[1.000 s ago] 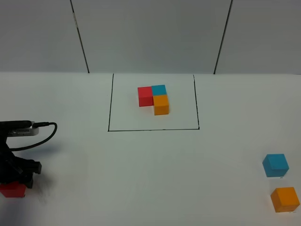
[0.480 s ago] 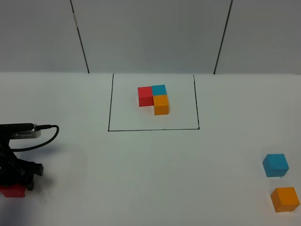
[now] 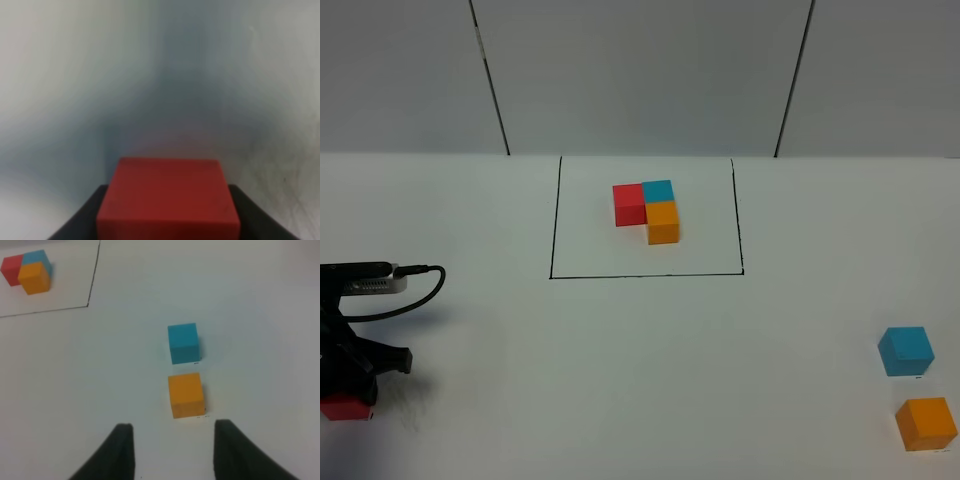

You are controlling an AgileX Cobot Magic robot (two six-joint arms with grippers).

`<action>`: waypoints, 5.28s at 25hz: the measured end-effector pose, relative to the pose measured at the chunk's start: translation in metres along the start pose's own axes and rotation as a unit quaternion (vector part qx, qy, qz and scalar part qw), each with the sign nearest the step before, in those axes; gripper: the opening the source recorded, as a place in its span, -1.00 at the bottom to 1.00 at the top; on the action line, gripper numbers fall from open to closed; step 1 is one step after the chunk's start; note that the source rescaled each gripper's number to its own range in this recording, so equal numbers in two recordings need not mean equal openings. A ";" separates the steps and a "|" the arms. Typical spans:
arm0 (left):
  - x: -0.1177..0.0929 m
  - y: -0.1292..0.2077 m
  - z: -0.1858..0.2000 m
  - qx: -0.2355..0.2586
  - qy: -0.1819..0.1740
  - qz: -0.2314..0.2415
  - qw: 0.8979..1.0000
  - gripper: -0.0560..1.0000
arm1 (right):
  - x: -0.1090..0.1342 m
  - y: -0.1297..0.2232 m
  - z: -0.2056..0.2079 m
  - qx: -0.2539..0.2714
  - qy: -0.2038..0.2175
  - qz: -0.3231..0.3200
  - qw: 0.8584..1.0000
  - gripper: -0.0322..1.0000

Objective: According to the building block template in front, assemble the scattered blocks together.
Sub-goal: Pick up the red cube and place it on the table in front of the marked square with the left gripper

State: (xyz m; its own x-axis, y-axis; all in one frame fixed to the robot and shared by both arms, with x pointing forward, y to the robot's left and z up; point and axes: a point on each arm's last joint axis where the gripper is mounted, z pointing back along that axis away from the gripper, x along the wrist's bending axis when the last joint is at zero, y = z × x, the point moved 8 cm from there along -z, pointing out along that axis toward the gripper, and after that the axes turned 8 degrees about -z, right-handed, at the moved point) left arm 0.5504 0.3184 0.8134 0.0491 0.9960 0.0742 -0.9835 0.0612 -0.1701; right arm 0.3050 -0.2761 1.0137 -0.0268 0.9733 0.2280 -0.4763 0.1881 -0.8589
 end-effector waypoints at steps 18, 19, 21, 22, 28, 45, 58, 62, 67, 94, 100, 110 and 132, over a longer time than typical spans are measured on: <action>0.003 -0.008 0.024 0.001 -0.002 0.005 1.000 -0.89 | 0.000 0.000 0.000 0.000 0.000 0.000 1.000 -0.94; 0.004 -0.013 0.032 -0.003 -0.002 0.003 1.000 -0.89 | 0.000 0.000 0.000 0.000 0.000 0.000 1.000 -0.94; 0.004 -0.019 0.046 0.005 0.001 -0.018 1.000 -0.89 | 0.000 0.000 0.000 0.000 0.000 0.000 1.000 -0.94; 0.004 -0.021 0.054 0.011 0.005 -0.033 0.999 -0.89 | 0.000 0.000 0.000 0.000 0.000 0.000 1.000 -0.94; -0.008 -0.030 0.086 0.042 0.055 -0.130 0.989 -0.89 | 0.000 0.000 0.000 0.000 0.000 0.000 1.000 -0.94; -0.133 -0.086 0.153 -0.110 0.061 -0.540 0.832 -0.89 | 0.000 0.000 0.000 0.000 0.000 0.000 1.000 -0.94; -0.213 -0.119 0.145 -0.091 0.098 -0.648 0.750 -0.89 | 0.000 0.000 0.000 0.000 0.000 0.000 1.000 -0.94; -0.235 -0.116 0.123 -0.073 0.104 -0.667 0.735 -0.89 | 0.000 0.000 0.000 0.000 0.000 0.000 1.000 -0.94; -0.255 -0.103 0.093 -0.039 0.116 -0.683 0.720 -0.89 | 0.000 0.000 0.000 0.000 0.000 0.000 1.000 -0.94; -0.267 -0.118 0.013 -0.045 0.077 -0.701 0.707 -0.89 | 0.000 0.000 0.000 0.000 0.000 0.000 1.000 -0.94; -0.268 -0.117 0.000 -0.039 0.078 -0.701 0.708 -0.89 | 0.000 0.000 0.000 0.000 0.000 0.000 1.000 -0.94; -0.269 -0.116 0.000 -0.039 0.082 -0.696 0.712 -0.89 | 0.000 0.000 0.000 0.000 0.000 0.000 1.000 -0.94; -0.270 -0.113 0.001 -0.033 0.089 -0.688 0.720 -0.83 | 0.000 0.000 0.000 0.000 0.000 0.000 1.000 -0.94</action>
State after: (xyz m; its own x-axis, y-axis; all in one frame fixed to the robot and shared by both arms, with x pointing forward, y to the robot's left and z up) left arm 0.6482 0.0429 0.8132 0.9957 -0.0174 0.0913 0.0267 0.9944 -0.1018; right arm 0.3050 -0.2761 1.0137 -0.0268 0.9733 0.2280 -0.4763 0.1881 -0.8589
